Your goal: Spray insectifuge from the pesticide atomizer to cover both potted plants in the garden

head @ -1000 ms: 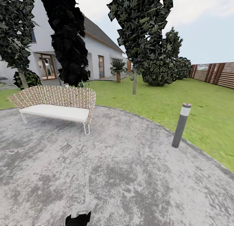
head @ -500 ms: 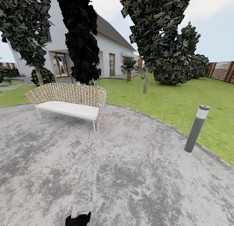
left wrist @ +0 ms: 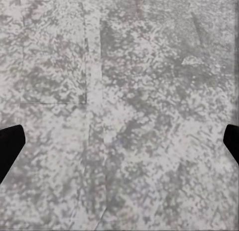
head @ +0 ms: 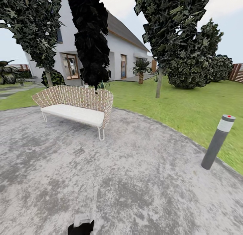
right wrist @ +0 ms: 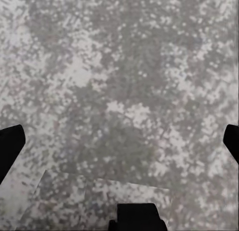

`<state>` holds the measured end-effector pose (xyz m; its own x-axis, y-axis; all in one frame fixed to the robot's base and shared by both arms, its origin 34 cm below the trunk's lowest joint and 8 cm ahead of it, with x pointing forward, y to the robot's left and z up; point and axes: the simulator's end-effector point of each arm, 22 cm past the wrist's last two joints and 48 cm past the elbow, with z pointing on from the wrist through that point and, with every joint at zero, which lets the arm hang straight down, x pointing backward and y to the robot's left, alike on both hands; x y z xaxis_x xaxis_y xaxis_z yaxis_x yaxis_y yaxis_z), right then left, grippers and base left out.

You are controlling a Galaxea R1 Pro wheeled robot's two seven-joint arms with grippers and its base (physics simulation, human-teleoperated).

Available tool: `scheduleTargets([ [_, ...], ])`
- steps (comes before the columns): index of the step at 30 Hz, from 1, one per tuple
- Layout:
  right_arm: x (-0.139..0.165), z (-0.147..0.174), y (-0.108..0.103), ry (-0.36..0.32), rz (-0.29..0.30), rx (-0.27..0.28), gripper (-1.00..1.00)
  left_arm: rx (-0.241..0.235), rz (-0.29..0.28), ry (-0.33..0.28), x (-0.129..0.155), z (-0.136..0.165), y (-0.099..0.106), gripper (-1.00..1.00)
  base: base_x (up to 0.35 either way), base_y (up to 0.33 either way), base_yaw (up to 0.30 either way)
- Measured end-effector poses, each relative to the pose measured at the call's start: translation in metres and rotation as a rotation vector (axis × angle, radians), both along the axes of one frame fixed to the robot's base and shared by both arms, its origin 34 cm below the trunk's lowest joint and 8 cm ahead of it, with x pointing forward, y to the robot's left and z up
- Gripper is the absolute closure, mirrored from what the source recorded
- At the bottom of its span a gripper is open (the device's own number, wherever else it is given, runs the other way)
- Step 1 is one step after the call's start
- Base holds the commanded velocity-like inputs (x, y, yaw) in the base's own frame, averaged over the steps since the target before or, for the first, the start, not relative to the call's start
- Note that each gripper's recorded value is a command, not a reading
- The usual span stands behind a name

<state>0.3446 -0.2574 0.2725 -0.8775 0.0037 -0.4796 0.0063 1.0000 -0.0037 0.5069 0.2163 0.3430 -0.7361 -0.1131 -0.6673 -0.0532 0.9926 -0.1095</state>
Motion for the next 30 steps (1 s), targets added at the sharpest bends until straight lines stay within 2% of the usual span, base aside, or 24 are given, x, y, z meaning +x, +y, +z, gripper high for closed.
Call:
scheduleTargets([
  [12, 0.0, 0.0, -0.001, 0.0, 0.001, -0.001, -1.0, -0.001, 0.002, 0.001, 0.0, 0.0, 0.0, -1.0, 0.298, -0.207, 0.239],
  [21, 0.0, 0.0, -0.001, 0.0, 0.0, -0.001, -1.0, -0.001, 0.002, 0.001, -0.001, 0.0, 0.0, -1.0, 0.306, -0.053, 0.252],
  [30, -0.001, 0.0, -0.001, 0.002, 0.0, -0.001, -1.0, -0.007, -0.007, 0.044, -0.017, -0.014, -0.007, -1.0, 0.051, -0.001, 0.252],
])
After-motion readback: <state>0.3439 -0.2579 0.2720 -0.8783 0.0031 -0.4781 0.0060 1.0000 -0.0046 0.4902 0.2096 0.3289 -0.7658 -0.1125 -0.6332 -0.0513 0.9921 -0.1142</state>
